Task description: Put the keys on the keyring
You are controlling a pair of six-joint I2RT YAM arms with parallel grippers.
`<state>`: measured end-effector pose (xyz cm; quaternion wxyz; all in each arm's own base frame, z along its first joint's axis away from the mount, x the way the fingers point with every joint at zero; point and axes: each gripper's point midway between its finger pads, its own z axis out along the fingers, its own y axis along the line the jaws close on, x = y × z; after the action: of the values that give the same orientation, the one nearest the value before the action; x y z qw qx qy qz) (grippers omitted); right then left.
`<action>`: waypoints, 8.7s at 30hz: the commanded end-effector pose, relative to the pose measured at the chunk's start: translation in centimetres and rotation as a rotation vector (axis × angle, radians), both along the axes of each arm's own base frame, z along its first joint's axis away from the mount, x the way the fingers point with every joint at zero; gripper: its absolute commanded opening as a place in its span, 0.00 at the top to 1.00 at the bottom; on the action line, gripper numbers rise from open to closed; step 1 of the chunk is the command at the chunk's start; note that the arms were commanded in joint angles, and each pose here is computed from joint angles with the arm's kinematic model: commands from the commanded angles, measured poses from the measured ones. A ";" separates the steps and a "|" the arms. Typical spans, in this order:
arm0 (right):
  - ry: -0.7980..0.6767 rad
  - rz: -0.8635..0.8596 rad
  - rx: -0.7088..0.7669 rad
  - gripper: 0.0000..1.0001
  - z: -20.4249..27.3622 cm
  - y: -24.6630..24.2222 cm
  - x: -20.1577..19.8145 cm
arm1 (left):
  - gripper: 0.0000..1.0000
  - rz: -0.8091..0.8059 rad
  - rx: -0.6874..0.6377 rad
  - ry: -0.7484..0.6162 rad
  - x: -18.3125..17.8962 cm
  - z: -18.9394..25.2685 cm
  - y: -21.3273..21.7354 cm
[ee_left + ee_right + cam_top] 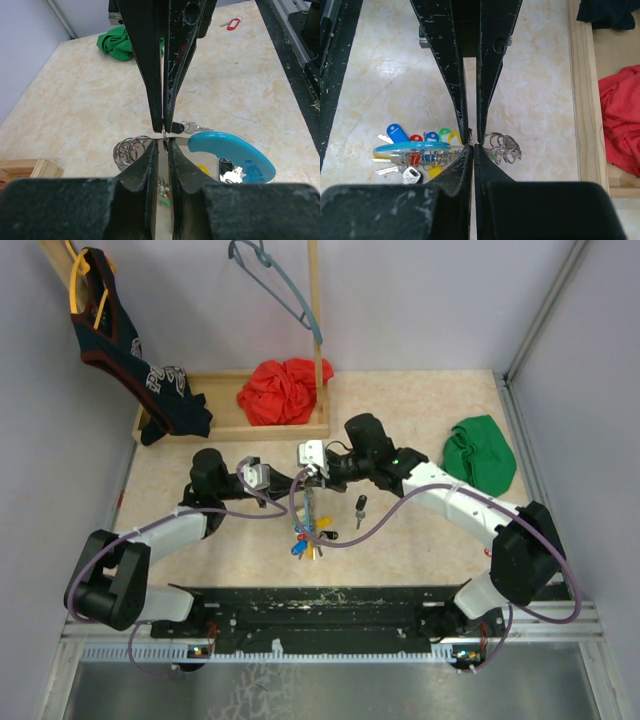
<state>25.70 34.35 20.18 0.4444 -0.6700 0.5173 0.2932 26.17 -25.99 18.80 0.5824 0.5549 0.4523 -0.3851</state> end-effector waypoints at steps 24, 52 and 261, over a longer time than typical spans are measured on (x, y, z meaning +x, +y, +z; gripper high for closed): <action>0.064 -0.402 0.180 0.69 4.9 -2.0 1.8 | 1.00 0.084 -0.030 -0.158 0.0 1.1 0.6; 0.217 -0.722 0.171 0.62 -3.1 -5.9 2.6 | 1.00 0.152 -0.054 -0.082 0.4 1.0 0.9; 0.167 -0.694 0.330 0.78 1.2 -7.4 0.1 | 1.00 0.121 -0.020 0.005 0.5 0.0 0.6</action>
<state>25.23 29.31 22.82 0.6217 -0.4072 0.6035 0.2889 26.60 -25.75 17.71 0.5837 0.5090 0.5064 -0.3792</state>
